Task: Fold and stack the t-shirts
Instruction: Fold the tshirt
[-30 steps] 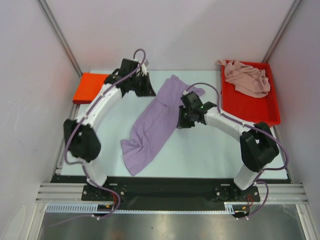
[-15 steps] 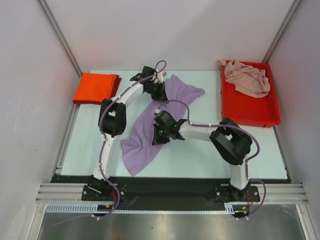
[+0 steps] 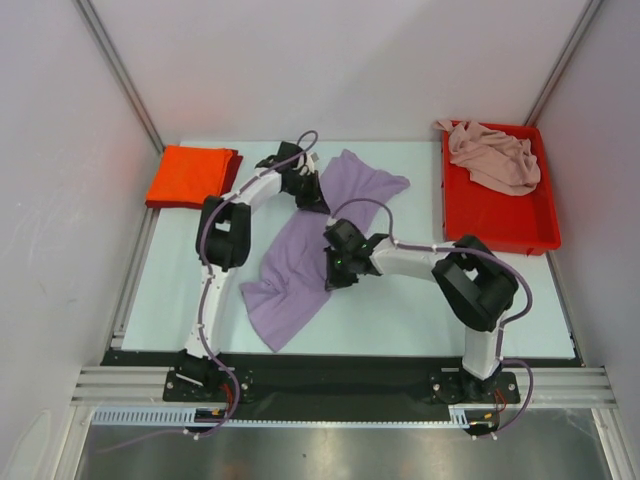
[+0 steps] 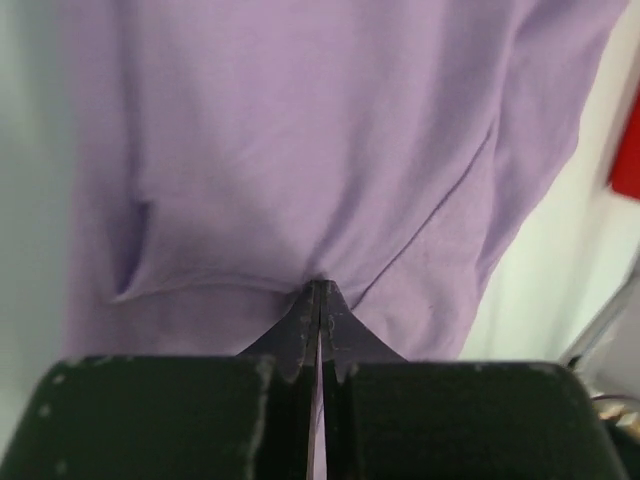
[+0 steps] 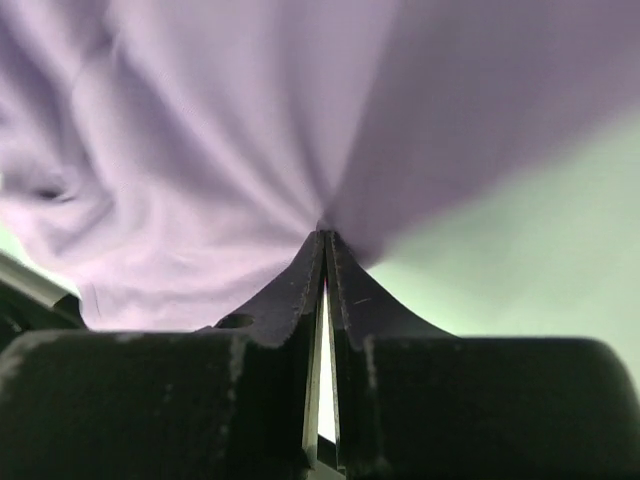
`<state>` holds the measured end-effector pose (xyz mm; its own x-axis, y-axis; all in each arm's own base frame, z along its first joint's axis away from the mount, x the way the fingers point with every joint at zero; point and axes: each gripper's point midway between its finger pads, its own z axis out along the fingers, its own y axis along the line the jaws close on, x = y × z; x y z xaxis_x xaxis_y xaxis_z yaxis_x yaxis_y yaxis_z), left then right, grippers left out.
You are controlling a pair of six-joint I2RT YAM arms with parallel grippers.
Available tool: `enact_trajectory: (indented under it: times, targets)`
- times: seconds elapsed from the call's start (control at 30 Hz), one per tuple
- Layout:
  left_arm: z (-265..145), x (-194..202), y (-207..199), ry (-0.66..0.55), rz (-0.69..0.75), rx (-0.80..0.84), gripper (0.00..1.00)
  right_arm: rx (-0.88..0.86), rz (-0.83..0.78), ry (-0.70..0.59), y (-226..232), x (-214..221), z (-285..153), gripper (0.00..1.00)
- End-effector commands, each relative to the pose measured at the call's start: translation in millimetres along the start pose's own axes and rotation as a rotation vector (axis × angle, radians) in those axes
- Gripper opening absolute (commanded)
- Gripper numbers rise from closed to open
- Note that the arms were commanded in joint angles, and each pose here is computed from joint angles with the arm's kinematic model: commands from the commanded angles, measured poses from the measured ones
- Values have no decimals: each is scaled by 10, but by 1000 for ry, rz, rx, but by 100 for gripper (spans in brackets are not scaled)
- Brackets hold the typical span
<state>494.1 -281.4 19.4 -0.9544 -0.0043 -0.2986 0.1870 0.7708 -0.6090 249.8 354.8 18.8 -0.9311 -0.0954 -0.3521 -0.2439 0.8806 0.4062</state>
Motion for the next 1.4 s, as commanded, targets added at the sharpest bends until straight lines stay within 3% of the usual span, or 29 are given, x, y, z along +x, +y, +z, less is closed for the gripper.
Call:
enact_trajectory:
  times: [0.0,0.23,0.4,0.5,0.63,0.73,0.8,0.9,1.03,1.23,1.27,1.3,1.37]
  targets:
    - [-114,-215,660,-119,-247,-122,0,283,43,119,-1089,175,-187,8]
    - [-25,-808,227,-280,-244,82,0,303,51,138,-1518,-172,-274,10]
    - [189,-992,186,-336,-310,161,0,223,20,129,-1286,-414,-356,11]
    - [162,-1079,35,-337,-267,198,0,178,31,108,-1111,-483,-573,19]
    - [-39,-928,-290,-325,-154,226,0,156,105,-73,-1014,-939,-1031,40]
    - [-249,-724,-496,-305,-105,237,0,138,180,-282,-1100,-1549,-1242,45]
    - [-253,-537,-502,-289,-68,210,0,153,213,-355,-1241,-1924,-1244,47]
    - [-495,-480,-702,-312,34,182,1,148,221,-407,-1405,-2490,-1069,45]
    - [-618,-561,-807,-363,109,167,0,148,180,-393,-1520,-2877,-704,40]
    - [-640,-951,-948,-465,190,189,0,192,201,-425,-1780,-3149,-403,29]
    - [-404,-935,-787,-433,147,168,0,201,221,-420,-1858,-3129,-328,27]
    - [-497,-1160,-960,-479,168,196,0,202,230,-424,-1886,-3138,-308,25]
    - [-343,-1223,-1026,-463,143,249,0,202,224,-440,-1909,-3169,-288,25]
